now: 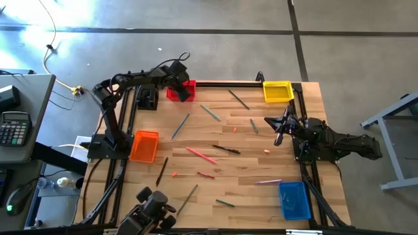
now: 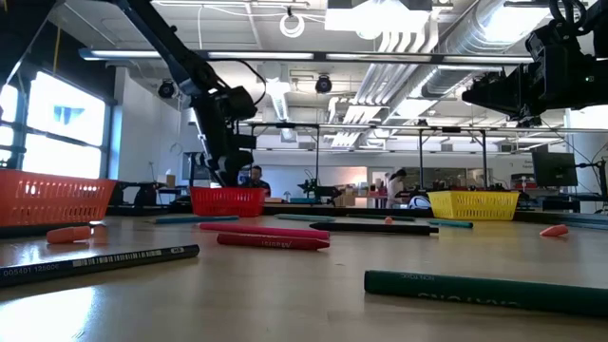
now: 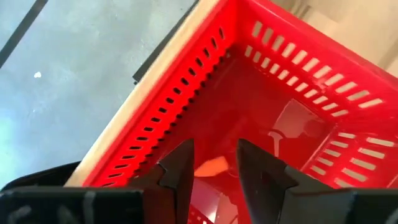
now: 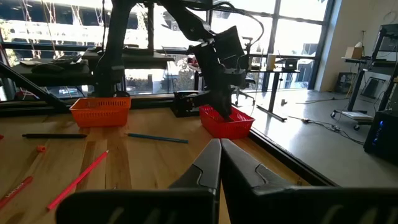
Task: Sort crayons/erasers/pens/pencils in bins
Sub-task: Put the green crayon into the blue basket
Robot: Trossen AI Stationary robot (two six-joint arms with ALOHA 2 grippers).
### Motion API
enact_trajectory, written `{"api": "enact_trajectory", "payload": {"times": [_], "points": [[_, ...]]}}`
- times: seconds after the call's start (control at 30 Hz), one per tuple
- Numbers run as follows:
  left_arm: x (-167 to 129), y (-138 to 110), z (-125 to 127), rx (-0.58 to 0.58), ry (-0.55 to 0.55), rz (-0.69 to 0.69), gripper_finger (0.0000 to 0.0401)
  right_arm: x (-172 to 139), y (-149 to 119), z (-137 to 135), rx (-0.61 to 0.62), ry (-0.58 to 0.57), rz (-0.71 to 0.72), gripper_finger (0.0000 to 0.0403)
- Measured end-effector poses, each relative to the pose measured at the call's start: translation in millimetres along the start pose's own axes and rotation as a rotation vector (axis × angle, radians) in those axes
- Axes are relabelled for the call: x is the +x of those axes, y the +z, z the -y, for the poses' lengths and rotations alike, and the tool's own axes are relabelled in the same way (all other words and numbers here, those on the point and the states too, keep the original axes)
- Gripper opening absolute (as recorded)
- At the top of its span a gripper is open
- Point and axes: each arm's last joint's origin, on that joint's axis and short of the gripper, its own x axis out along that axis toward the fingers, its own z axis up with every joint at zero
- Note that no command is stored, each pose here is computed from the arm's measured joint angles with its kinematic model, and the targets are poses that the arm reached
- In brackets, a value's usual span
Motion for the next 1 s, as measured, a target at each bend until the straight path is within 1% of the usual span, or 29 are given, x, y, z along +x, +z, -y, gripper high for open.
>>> {"api": "enact_trajectory", "payload": {"times": [0.1,0.3,0.43,0.57,0.67,0.77,0.8,0.93,1.0], "points": [[-4.8,0.5,-0.9,-0.005,0.002,0.007,0.012,0.0,0.0,0.0,0.0,0.0,0.0,0.0],[-13.2,-2.9,-0.5,0.002,-0.006,-0.024,0.0152,0.0,0.0,0.0,0.0,0.0,0.0,0.0],[-28.9,0.0,0.2,0.012,0.007,0.024,0.0153,0.0,0.0,0.0,0.0,0.0,0.0,0.0],[-47.2,-0.1,12.7,0.03,0.009,0.183,0.0125,0.0,0.0,0.0,0.0,0.0,0.0,0.0],[-55.3,-8.9,29.9,0.05,-0.014,0.301,0.01,0.0,0.0,0.0,0.0,0.0,0.0,0.0],[-63.8,-18.7,49.9,0.071,-0.032,0.446,0.0077,0.0,0.0,0.0,0.0,0.0,0.0,0.0],[-67.0,-22.7,57.6,0.082,-0.04,0.499,0.0071,0.0,0.1,0.0,0.008,0.0,0.001,0.0],[-77.4,-41.8,85.9,0.125,-0.097,0.682,0.0048,0.0,0.2,-0.3,0.131,0.011,0.001,0.0],[-81.6,-52.0,97.9,0.145,-0.144,0.781,0.0039,0.0,0.5,-0.3,0.123,0.012,0.007,0.0]]}}
